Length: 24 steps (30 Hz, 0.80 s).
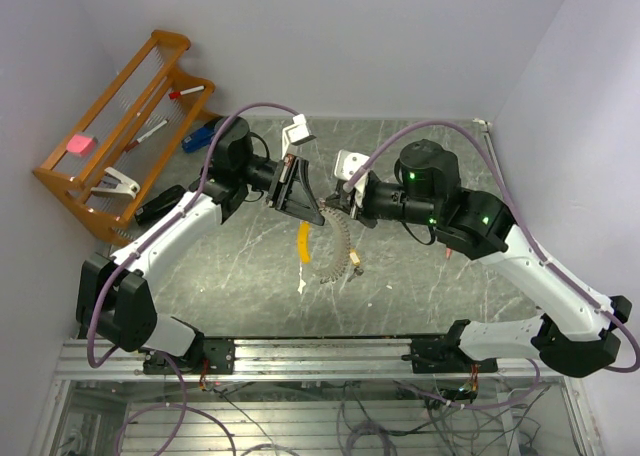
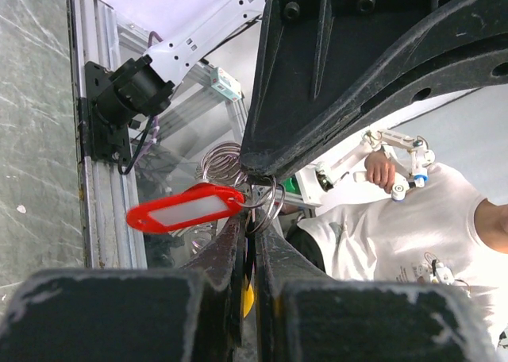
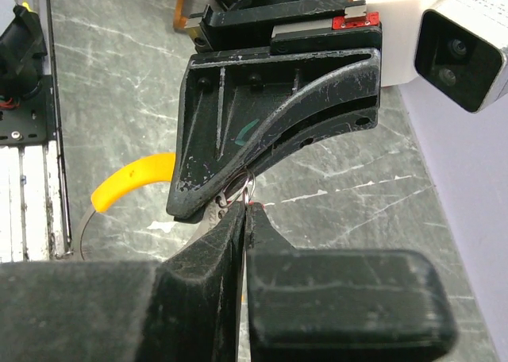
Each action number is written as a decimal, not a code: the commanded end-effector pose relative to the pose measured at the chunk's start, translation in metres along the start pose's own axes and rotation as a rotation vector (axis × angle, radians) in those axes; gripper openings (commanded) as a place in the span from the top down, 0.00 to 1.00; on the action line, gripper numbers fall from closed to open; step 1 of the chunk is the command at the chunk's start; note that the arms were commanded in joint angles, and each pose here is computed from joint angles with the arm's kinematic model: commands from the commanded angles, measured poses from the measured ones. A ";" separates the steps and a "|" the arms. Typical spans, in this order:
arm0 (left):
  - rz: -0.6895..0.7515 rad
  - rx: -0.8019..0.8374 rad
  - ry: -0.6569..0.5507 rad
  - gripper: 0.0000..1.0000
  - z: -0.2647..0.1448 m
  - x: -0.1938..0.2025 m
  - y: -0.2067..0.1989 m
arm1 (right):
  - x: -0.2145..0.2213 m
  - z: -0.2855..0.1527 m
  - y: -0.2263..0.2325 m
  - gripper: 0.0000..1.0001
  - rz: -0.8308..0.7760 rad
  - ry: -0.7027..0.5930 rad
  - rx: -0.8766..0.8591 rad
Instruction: Put the keys on the keyring
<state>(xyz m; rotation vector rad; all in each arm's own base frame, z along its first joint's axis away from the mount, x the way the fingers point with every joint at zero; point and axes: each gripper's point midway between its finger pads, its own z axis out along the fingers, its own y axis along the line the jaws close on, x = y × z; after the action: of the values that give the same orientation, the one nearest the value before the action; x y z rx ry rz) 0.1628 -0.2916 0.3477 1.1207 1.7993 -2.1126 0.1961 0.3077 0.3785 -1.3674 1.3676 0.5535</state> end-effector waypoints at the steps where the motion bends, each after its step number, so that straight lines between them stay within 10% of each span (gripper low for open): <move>1: 0.052 0.072 0.095 0.93 0.010 0.016 -0.030 | -0.003 0.005 -0.017 1.00 -0.003 -0.016 0.061; 24: 0.065 0.107 0.140 0.93 0.022 0.027 -0.037 | -0.011 -0.001 -0.023 1.00 -0.003 -0.046 0.065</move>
<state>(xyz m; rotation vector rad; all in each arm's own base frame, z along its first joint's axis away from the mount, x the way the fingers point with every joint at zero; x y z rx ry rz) 0.1507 -0.2993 0.3468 1.1647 1.7806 -2.1314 0.1937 0.3017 0.3791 -1.3628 1.3797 0.5798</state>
